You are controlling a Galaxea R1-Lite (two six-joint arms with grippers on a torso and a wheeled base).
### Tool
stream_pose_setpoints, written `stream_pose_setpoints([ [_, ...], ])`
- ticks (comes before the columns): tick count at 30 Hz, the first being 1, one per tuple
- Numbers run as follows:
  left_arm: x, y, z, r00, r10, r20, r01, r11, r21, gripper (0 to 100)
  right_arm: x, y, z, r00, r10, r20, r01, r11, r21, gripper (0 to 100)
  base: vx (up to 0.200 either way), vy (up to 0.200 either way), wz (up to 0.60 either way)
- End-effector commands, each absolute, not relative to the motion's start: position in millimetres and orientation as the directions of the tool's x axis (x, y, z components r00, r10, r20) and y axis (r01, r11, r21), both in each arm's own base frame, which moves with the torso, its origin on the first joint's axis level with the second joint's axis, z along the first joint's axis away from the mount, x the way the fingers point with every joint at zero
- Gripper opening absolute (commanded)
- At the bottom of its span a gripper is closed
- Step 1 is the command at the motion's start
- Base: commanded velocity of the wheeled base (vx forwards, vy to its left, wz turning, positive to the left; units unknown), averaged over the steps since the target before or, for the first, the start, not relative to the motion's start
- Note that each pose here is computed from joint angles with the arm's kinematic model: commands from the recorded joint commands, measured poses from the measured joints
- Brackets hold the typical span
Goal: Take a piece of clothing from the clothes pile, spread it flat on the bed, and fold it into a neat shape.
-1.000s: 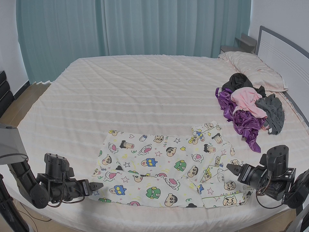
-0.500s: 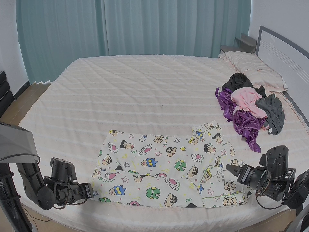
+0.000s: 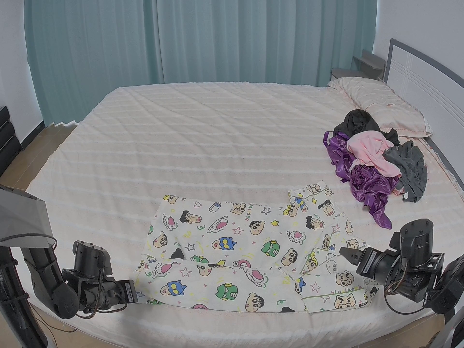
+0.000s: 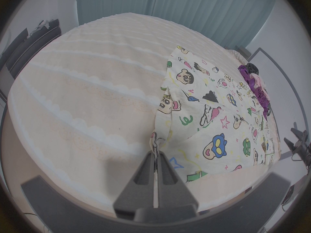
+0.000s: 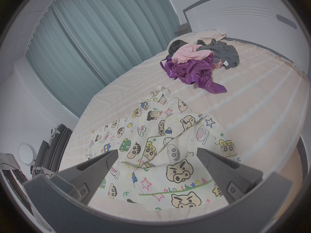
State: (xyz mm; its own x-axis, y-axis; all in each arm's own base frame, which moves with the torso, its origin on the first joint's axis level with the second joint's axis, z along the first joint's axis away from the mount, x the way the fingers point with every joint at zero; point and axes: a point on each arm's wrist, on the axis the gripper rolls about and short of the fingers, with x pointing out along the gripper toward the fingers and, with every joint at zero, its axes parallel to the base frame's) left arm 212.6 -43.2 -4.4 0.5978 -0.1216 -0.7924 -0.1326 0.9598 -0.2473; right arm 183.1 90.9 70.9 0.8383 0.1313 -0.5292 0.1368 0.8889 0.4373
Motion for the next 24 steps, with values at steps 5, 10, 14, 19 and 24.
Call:
stream_pose_setpoints([
  [5,209.3,-41.9,-3.2,0.608,-0.063,-0.792,-0.138,0.973,-0.184,0,182.7,90.5,69.9,0.836,0.129,-0.533,0.139,0.891,0.433,100,0.0,0.0,0.0],
  [10,209.6,-43.3,-3.7,0.61,-0.067,-0.79,-0.132,0.974,-0.185,100,182.8,90.6,69.6,0.835,0.129,-0.535,0.139,0.891,0.432,100,0.0,0.0,0.0],
  [14,212.5,-41.8,12.6,0.682,-0.073,-0.728,-0.135,0.965,-0.223,100,182.7,90.5,69.9,0.836,0.129,-0.533,0.138,0.891,0.432,100,0.0,0.0,0.0],
  [19,224.3,-38.3,46.6,0.793,-0.095,-0.601,-0.135,0.936,-0.326,100,182.7,90.9,69.6,0.835,0.13,-0.535,0.139,0.89,0.433,100,0.0,0.0,0.0],
  [24,252.6,-39.3,58.3,0.792,-0.119,-0.599,-0.13,0.926,-0.355,100,182.6,91.1,69.6,0.835,0.132,-0.535,0.136,0.891,0.432,100,0.0,0.0,0.0],
])
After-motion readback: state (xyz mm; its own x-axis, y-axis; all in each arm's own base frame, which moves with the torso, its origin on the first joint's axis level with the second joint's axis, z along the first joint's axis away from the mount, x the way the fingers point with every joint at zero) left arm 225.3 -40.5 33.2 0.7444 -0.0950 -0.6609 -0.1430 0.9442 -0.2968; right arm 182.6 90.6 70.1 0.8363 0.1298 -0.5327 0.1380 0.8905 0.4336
